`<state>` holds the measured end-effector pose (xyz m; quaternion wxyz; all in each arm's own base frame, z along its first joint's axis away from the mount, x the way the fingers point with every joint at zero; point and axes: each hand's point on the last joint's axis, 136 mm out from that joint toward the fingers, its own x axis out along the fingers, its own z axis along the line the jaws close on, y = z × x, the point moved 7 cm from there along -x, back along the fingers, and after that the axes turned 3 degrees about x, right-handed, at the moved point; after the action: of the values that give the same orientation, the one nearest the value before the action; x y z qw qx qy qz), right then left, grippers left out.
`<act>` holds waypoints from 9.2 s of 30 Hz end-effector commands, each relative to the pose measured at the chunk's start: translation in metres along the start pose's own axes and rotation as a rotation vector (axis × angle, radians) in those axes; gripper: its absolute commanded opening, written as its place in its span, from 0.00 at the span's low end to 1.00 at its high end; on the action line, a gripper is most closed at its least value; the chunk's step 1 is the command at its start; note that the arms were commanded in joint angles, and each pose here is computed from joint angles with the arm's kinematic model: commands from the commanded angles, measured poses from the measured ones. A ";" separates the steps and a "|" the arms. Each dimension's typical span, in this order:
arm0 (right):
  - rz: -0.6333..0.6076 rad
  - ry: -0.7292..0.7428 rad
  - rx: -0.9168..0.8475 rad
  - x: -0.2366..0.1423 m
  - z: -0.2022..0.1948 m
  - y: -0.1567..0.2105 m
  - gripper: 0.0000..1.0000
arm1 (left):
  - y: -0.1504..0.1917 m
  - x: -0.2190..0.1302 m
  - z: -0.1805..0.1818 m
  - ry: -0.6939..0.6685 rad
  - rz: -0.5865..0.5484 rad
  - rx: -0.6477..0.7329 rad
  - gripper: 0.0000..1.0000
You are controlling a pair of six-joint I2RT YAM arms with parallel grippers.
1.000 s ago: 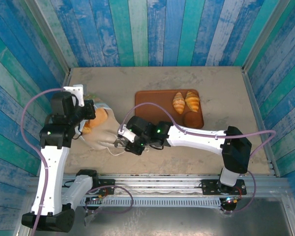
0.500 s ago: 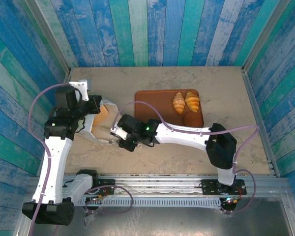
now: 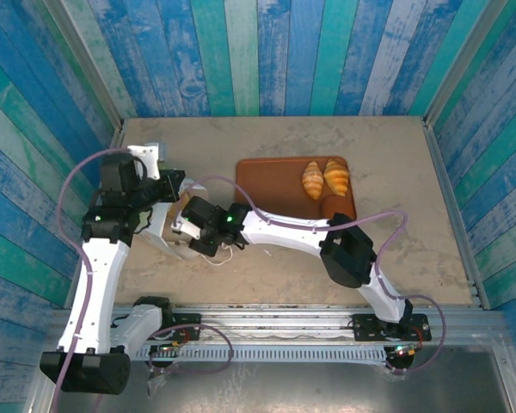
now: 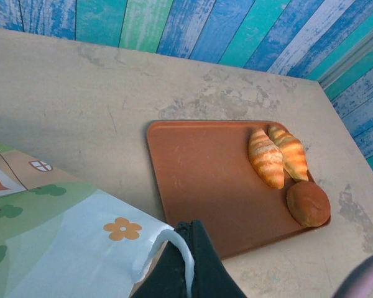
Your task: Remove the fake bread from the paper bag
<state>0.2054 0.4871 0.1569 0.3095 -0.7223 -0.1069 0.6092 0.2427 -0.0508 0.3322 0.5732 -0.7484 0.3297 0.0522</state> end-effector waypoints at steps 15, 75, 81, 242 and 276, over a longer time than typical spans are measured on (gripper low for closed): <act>-0.027 0.064 0.093 -0.011 -0.010 -0.024 0.36 | 0.002 -0.010 0.002 -0.045 -0.093 0.020 0.00; 0.092 -0.059 0.670 -0.068 -0.058 0.025 0.50 | -0.007 0.043 0.008 0.121 -0.126 -0.090 0.00; 0.109 -0.169 0.704 -0.054 -0.060 0.023 0.46 | -0.007 0.047 0.008 0.137 -0.126 -0.108 0.00; 0.473 0.360 0.887 -0.147 -0.209 0.148 0.42 | -0.008 0.052 0.017 0.067 -0.147 -0.120 0.00; 0.506 0.381 0.844 -0.145 -0.218 0.152 0.43 | -0.004 0.050 0.018 0.063 -0.144 -0.127 0.00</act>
<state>0.3449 0.2244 0.2023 0.4470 -0.6334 0.3800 0.5045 0.2907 -0.0557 0.3060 0.5137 -0.8077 0.2892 0.0128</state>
